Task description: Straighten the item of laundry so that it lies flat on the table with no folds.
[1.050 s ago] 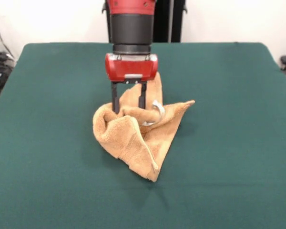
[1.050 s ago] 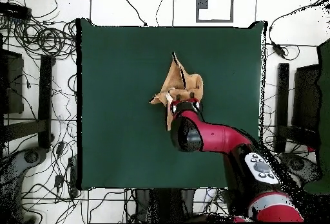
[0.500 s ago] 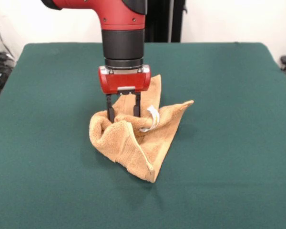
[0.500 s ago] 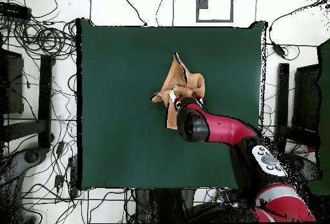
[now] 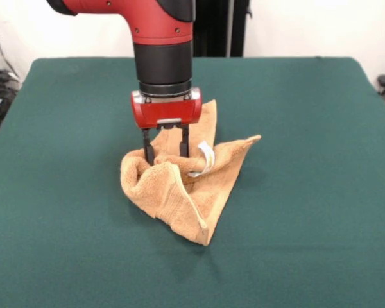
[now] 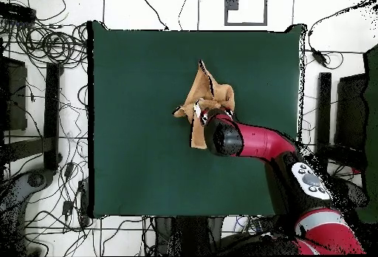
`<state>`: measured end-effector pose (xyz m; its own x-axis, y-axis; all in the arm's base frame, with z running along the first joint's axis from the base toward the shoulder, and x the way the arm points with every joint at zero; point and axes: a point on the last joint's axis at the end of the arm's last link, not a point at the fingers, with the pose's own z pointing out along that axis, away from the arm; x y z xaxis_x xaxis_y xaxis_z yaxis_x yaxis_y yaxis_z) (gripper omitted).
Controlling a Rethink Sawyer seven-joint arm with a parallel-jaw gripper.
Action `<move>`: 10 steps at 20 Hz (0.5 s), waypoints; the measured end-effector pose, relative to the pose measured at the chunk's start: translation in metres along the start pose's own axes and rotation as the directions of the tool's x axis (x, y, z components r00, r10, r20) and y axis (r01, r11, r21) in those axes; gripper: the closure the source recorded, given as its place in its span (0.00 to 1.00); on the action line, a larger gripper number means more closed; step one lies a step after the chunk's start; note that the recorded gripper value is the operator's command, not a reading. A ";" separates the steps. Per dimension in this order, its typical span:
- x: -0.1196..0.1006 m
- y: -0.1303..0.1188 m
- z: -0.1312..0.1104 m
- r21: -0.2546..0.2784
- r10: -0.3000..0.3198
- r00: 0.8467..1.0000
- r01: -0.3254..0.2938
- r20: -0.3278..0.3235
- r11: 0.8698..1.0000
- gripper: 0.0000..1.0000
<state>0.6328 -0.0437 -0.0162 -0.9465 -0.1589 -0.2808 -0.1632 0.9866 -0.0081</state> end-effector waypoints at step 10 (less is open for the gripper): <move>-0.003 -0.008 0.001 -0.028 0.059 0.998 -0.059 -0.007 0.998 1.00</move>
<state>0.6372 -0.0510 -0.0161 -0.9564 -0.1005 -0.2743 -0.1145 0.9928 0.0353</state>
